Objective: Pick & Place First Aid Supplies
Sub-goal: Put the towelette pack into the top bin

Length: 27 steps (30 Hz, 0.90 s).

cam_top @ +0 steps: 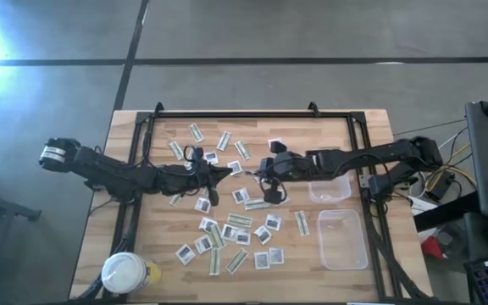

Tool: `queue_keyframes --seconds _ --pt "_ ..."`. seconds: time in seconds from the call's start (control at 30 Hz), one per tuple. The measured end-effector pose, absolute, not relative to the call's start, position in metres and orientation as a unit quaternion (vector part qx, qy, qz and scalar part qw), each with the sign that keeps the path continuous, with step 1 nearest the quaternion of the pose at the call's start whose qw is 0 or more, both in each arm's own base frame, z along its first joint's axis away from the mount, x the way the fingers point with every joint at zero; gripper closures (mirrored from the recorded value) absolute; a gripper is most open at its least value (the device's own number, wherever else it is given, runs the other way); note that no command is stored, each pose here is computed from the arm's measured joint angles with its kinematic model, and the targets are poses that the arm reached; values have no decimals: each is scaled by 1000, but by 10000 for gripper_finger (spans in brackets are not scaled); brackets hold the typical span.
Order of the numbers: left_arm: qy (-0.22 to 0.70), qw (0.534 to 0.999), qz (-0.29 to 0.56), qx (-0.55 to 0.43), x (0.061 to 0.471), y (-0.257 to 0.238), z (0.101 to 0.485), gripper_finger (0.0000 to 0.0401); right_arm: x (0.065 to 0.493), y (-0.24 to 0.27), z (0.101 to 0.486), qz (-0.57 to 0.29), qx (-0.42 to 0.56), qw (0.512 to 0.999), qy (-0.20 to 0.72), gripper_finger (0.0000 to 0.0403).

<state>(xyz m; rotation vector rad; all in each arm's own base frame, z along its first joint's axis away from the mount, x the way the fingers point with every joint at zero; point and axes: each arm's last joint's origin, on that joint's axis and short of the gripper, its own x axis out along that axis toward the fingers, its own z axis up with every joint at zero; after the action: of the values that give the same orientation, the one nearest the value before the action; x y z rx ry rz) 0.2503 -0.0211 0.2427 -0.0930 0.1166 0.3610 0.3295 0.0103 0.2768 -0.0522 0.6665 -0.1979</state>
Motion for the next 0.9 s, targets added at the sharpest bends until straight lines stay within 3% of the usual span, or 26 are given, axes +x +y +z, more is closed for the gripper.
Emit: queue_keyframes --seconds 0.13,0.6,0.9 --pt "61 981 179 -41 250 -21 242 384 314 8 285 -117 -37 929 349 395" --pt "81 978 186 -36 249 -20 238 267 240 -1 313 -232 -34 892 386 394" --pt "86 978 185 -35 249 -21 237 259 196 -4 300 -278 29 891 358 394"
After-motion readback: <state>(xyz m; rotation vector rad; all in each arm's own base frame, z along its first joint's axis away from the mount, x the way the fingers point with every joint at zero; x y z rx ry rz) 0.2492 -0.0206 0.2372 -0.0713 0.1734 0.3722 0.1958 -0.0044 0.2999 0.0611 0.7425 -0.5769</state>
